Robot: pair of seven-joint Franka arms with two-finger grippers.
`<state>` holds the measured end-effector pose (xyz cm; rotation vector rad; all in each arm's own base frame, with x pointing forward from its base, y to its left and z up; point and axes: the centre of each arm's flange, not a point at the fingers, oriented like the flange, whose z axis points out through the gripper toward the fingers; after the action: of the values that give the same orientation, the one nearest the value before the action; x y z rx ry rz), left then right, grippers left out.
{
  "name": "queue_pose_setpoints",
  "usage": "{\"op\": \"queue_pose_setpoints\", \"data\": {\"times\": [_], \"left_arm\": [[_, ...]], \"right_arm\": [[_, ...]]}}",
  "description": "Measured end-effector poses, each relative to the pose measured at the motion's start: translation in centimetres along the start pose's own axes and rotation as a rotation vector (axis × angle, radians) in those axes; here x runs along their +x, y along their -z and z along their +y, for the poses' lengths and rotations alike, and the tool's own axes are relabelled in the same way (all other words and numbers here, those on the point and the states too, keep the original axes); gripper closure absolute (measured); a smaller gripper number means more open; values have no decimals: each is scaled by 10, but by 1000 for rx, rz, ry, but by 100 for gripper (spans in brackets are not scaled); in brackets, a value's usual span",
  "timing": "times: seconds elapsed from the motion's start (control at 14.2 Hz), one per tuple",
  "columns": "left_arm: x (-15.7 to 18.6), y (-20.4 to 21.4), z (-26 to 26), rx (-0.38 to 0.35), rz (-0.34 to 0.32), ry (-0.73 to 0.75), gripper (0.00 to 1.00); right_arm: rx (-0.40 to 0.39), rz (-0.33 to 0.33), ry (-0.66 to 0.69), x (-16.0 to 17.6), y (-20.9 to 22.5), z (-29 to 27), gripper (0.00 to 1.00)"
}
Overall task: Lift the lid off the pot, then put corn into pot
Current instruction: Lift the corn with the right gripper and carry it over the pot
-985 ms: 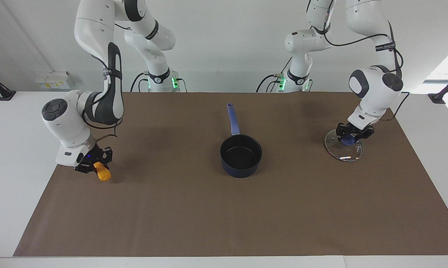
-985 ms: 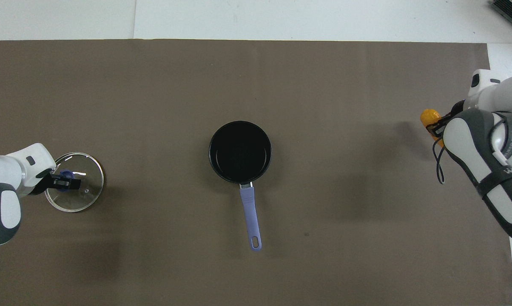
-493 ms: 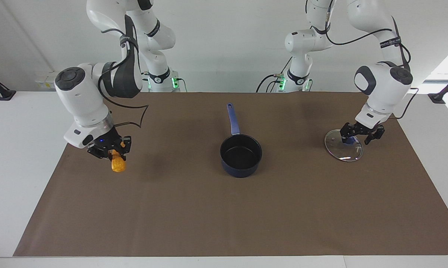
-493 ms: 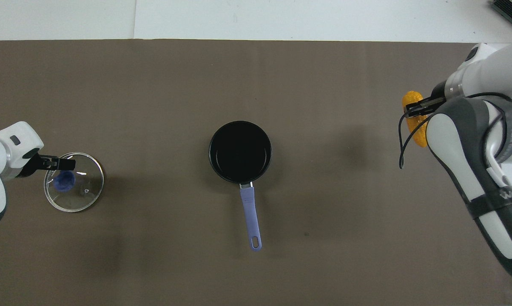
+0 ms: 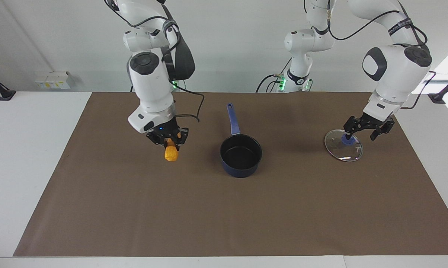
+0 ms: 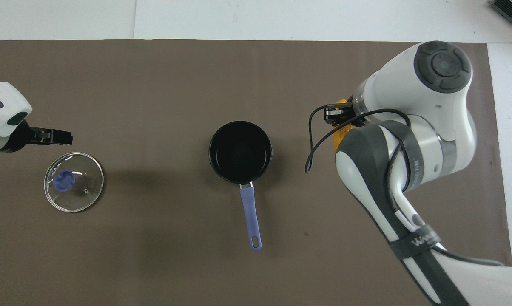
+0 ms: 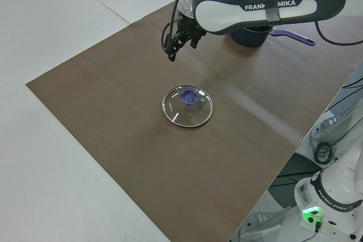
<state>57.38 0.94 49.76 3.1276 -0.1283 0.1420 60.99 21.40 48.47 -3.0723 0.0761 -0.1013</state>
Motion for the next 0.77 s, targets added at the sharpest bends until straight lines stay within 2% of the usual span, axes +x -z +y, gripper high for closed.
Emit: {"op": "queue_pose_setpoints", "data": {"times": [0.21, 0.49, 0.77], "left_arm": [[4, 37, 6, -4, -28, 33, 0], [3, 79, 8, -5, -55, 70, 0], [-12, 111, 27, -6, -63, 71, 0]], "right_arm": [[47, -15, -18, -18, 5, -38, 63], [68, -24, -1, -25, 6, -52, 63], [94, -33, -5, -28, 9, -57, 63]]}}
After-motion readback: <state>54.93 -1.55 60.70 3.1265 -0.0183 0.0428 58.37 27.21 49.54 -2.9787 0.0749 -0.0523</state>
